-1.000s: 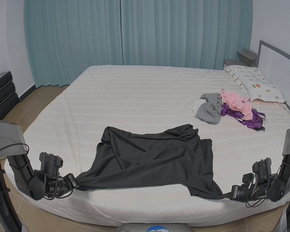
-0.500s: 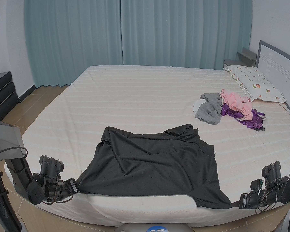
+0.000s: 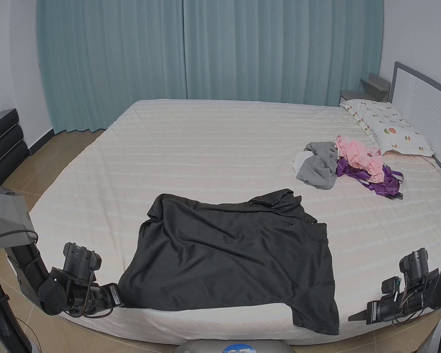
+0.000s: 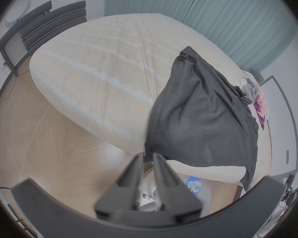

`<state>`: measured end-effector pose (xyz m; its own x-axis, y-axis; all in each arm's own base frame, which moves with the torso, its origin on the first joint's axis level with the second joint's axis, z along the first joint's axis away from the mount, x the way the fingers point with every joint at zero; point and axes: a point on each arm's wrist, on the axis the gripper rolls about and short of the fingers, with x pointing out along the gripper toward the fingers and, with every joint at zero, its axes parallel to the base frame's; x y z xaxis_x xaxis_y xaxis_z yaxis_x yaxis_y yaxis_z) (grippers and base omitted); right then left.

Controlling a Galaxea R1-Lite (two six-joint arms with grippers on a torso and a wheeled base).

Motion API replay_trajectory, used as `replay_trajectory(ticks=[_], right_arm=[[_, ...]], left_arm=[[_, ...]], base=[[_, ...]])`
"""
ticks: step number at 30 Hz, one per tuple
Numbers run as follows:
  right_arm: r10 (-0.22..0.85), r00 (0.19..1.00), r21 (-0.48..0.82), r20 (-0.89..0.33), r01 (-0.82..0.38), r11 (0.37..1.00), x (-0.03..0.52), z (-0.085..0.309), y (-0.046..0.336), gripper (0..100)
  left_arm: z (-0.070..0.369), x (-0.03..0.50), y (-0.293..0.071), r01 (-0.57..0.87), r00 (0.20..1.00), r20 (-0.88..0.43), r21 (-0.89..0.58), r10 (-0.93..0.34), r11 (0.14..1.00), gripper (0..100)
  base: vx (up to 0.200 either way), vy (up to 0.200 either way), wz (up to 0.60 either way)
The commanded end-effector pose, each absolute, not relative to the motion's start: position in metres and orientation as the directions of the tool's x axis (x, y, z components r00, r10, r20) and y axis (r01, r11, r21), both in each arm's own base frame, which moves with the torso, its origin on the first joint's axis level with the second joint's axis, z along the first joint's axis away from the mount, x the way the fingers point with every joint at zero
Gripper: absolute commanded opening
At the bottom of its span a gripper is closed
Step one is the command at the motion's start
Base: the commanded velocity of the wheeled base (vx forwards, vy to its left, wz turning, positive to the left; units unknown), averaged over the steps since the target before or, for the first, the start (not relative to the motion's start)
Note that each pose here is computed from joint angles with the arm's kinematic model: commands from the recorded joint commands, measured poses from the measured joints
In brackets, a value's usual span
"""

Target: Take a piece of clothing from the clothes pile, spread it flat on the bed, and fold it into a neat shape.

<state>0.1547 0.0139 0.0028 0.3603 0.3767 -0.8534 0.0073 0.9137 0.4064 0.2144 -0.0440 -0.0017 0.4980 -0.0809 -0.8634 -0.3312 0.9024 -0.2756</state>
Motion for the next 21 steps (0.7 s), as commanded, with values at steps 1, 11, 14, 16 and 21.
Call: replay_trajectory(ticks=[1,11,14,16,21], right_arm=[[0.383,0.363,0.419,-0.849,0.023,0.908,0.159,0.000,0.014,100],[0.430,0.541,0.548,-0.723,0.070,0.833,0.207,0.019,0.030,100],[0.444,0.549,0.578,-0.708,0.090,0.811,0.212,0.022,0.036,100],[0.447,0.551,0.585,-0.705,0.094,0.806,0.213,0.022,0.036,100],[0.444,0.532,0.580,-0.721,0.113,0.806,0.209,0.016,0.035,100]], left_arm=[[0.000,0.214,-0.047,-0.318,0.505,-0.858,-0.283,-0.091,0.905,100],[0.025,0.223,-0.040,-0.294,0.603,-0.784,-0.391,-0.148,0.872,100],[0.029,0.225,-0.036,-0.295,0.620,-0.770,-0.407,-0.151,0.864,100],[0.029,0.226,-0.036,-0.293,0.622,-0.768,-0.411,-0.155,0.863,100],[0.028,0.229,-0.034,-0.295,0.616,-0.768,-0.431,-0.176,0.853,100]], base=[[0.000,0.000,0.00],[0.000,0.000,0.00],[0.000,0.000,0.00],[0.000,0.000,0.00],[0.000,0.000,0.00]])
